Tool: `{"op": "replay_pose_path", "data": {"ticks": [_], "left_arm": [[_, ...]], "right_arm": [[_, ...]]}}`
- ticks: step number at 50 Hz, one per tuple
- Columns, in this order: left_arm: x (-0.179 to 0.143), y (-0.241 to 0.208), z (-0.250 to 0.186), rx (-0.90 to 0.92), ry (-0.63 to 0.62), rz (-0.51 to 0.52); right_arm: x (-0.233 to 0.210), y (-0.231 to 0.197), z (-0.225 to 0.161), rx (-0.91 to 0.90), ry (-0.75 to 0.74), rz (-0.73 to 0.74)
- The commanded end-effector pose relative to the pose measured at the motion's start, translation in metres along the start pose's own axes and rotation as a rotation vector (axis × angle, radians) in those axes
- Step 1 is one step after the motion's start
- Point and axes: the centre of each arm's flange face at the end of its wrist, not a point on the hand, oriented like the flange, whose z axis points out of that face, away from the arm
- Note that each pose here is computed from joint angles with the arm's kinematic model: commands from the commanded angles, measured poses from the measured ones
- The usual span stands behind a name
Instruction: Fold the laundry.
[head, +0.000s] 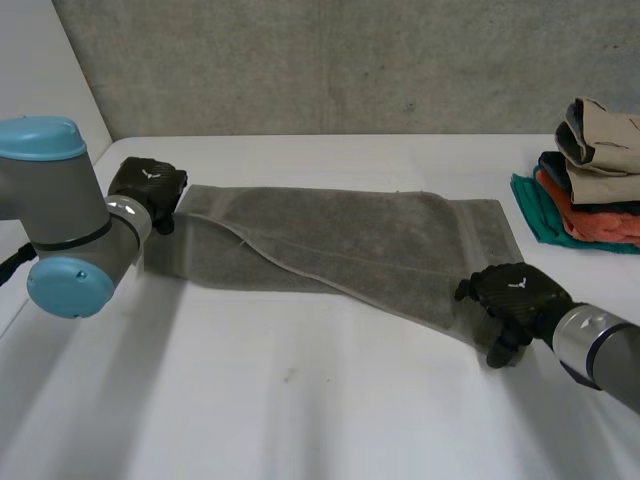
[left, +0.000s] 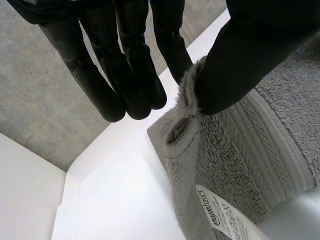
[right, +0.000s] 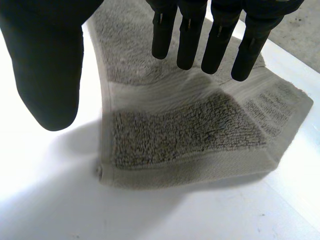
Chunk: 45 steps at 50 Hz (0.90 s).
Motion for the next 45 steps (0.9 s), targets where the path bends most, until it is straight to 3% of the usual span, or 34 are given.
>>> {"op": "replay_pose_path", "data": {"ticks": [1,21,45], "left_arm": [[0.000,0.003,0.001,-0.009,0.001,-0.015],[-0.002,0.014,0.003,-0.034,0.001,-0.030],[-0.001,0.018,0.010,-0.029,0.000,-0.026]], "right_arm": [[0.001,0.009,0.013,0.045,0.028,-0.035],[0.008,0.015,0.050,0.164,0.103,-0.161],[0.029,-0.002,0.086,0.231,0.180,-0.204]]}}
